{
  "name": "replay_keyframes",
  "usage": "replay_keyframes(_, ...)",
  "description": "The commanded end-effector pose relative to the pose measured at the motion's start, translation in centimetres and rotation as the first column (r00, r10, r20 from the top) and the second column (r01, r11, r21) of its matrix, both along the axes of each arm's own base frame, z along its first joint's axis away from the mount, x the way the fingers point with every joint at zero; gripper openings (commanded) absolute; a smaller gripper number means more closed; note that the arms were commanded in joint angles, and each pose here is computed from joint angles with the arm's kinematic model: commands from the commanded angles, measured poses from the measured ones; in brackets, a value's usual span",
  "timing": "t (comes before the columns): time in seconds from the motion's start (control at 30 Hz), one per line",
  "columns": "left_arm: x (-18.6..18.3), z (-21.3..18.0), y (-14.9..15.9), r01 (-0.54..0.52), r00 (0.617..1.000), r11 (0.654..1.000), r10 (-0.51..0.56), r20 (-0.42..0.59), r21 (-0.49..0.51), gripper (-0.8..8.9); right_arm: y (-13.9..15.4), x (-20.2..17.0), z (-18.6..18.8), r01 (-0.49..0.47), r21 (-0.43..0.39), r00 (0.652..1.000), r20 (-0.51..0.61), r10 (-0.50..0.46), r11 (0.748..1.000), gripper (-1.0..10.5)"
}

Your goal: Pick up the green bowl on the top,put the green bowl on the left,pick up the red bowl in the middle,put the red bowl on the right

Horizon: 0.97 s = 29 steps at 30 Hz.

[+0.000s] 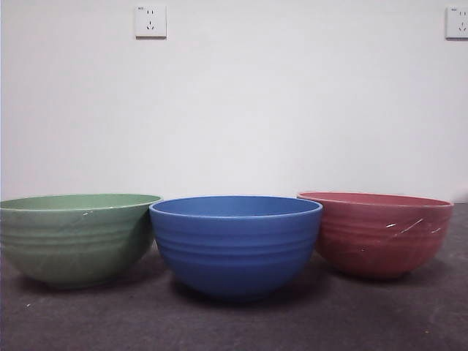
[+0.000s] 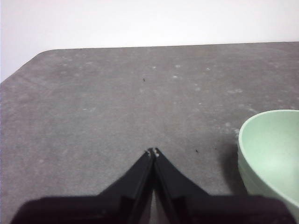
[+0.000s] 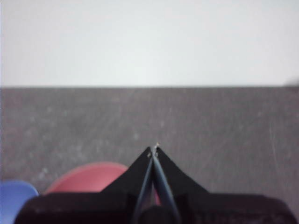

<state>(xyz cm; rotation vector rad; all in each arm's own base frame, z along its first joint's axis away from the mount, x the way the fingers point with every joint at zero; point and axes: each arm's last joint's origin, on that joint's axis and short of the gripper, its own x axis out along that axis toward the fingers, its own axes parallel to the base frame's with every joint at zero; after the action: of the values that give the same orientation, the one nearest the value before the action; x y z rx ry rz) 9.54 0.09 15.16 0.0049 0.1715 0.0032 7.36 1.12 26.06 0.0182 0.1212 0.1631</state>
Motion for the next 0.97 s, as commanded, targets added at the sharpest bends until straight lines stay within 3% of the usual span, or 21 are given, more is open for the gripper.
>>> replay_keyframes(0.03, 0.0, -0.5, 0.0, -0.004, 1.000, 1.000, 0.004, -0.016, -0.006, -0.03, -0.3, 0.7, -3.0, 0.008, -0.010, 1.000, -0.003, -0.008, 1.000, 0.0)
replay_keyframes(0.23, 0.0, -0.5, 0.0, -0.004, 1.000, 1.000, 0.004, -0.016, -0.006, -0.03, -0.3, 2.0, -7.4, 0.024, 0.003, 0.998, 0.050, -0.024, 1.000, 0.0)
replay_keyframes(0.43, 0.0, -0.5, 0.0, -0.004, 1.000, 1.000, 0.003, -0.016, -0.007, -0.03, -0.3, 2.3, -10.1, 0.023, 0.001, 0.999, 0.034, -0.023, 1.000, 0.0)
replay_keyframes(0.67, 0.0, -0.5, 0.0, -0.004, 1.000, 1.000, 0.004, -0.016, -0.006, -0.03, -0.3, 2.2, -10.9, 0.025, 0.000, 0.999, -0.022, -0.025, 1.000, 0.0)
replay_keyframes(0.8, 0.0, -0.5, 0.0, -0.004, 1.000, 1.000, 0.004, -0.016, -0.006, -0.03, -0.3, 2.2, -11.3, 0.041, 0.068, 0.996, -0.081, -0.036, 0.997, 0.0)
replay_keyframes(0.97, 0.0, -0.5, 0.0, -0.004, 1.000, 1.000, 0.004, -0.016, -0.006, -0.03, -0.3, 2.3, -11.3, 0.047, 0.066, 0.995, -0.093, -0.041, 0.997, 0.0)
